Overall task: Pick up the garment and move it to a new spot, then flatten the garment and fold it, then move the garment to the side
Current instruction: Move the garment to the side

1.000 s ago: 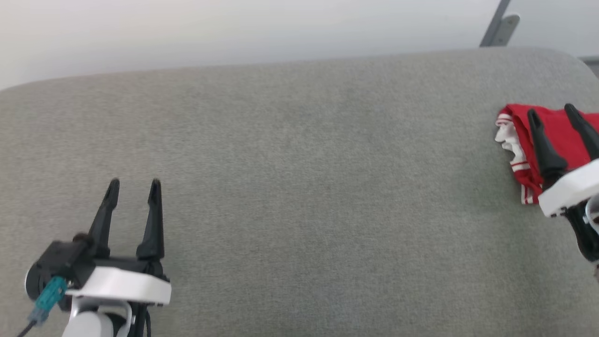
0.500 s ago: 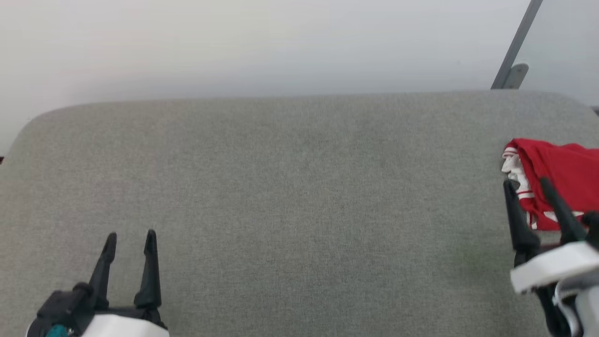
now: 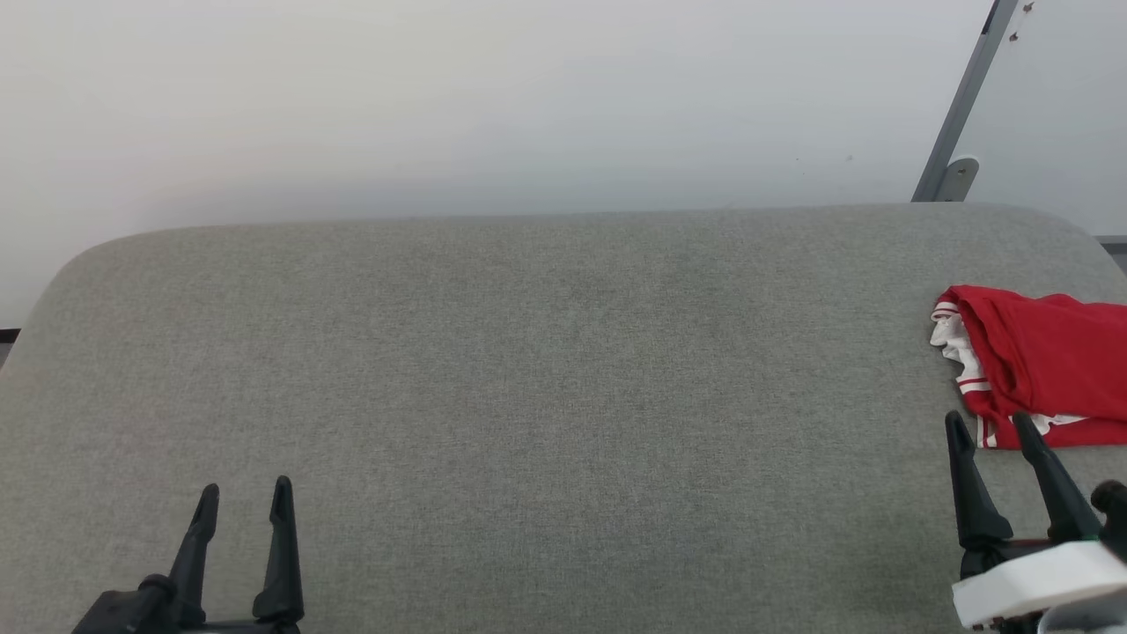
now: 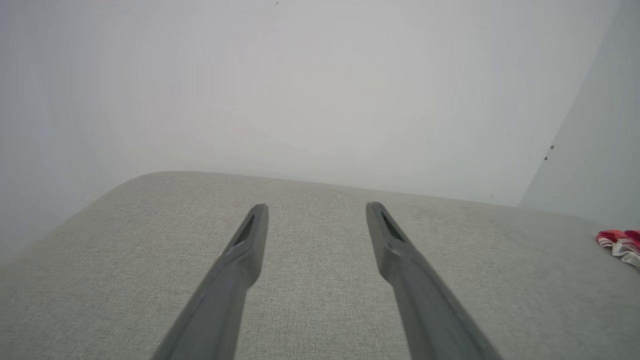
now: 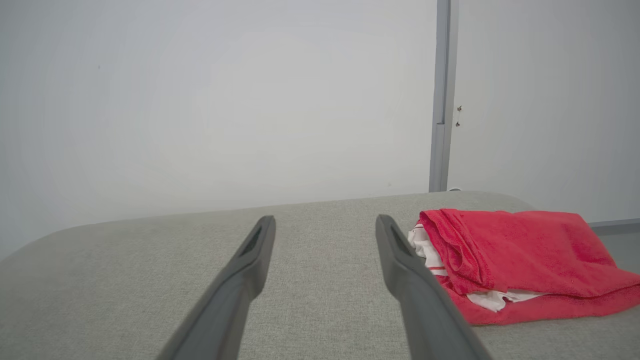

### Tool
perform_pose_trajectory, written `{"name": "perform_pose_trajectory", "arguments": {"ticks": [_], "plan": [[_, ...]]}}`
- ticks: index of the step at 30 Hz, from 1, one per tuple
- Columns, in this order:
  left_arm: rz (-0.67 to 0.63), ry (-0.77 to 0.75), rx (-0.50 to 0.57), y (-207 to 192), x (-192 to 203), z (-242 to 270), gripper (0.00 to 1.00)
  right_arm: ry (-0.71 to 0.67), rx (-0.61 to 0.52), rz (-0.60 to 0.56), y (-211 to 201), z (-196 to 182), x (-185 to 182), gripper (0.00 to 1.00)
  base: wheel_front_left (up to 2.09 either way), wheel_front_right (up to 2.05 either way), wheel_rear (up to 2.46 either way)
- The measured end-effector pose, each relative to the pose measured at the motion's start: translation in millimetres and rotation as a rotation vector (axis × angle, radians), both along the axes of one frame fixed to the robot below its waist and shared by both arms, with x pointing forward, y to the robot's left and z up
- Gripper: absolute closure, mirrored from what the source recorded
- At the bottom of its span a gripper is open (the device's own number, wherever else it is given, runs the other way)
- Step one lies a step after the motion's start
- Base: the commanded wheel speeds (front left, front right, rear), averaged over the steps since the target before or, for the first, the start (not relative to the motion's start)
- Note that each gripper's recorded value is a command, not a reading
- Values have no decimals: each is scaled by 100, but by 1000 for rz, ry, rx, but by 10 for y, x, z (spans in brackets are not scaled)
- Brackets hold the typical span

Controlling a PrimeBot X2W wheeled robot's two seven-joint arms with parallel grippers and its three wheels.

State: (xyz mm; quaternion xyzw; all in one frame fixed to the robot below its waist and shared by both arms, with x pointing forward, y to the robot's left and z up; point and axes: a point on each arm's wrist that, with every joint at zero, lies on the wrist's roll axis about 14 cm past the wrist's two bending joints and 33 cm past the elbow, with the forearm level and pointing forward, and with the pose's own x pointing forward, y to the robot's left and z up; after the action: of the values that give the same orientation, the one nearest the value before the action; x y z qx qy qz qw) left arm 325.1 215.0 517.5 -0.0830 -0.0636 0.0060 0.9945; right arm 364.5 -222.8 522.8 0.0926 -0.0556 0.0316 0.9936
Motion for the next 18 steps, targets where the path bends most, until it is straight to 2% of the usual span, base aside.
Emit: {"name": "perform_pose_trajectory", "arguments": {"ticks": [5,18], "plan": [[-8,3,-1,-55,-16,-14,0,9,28,-25,-15,-53,-87,0,0,0,0],[-30,19,5,-141,-3,-63,0,34,57,-5,192,-168,-210,0,0,0,0]]}}
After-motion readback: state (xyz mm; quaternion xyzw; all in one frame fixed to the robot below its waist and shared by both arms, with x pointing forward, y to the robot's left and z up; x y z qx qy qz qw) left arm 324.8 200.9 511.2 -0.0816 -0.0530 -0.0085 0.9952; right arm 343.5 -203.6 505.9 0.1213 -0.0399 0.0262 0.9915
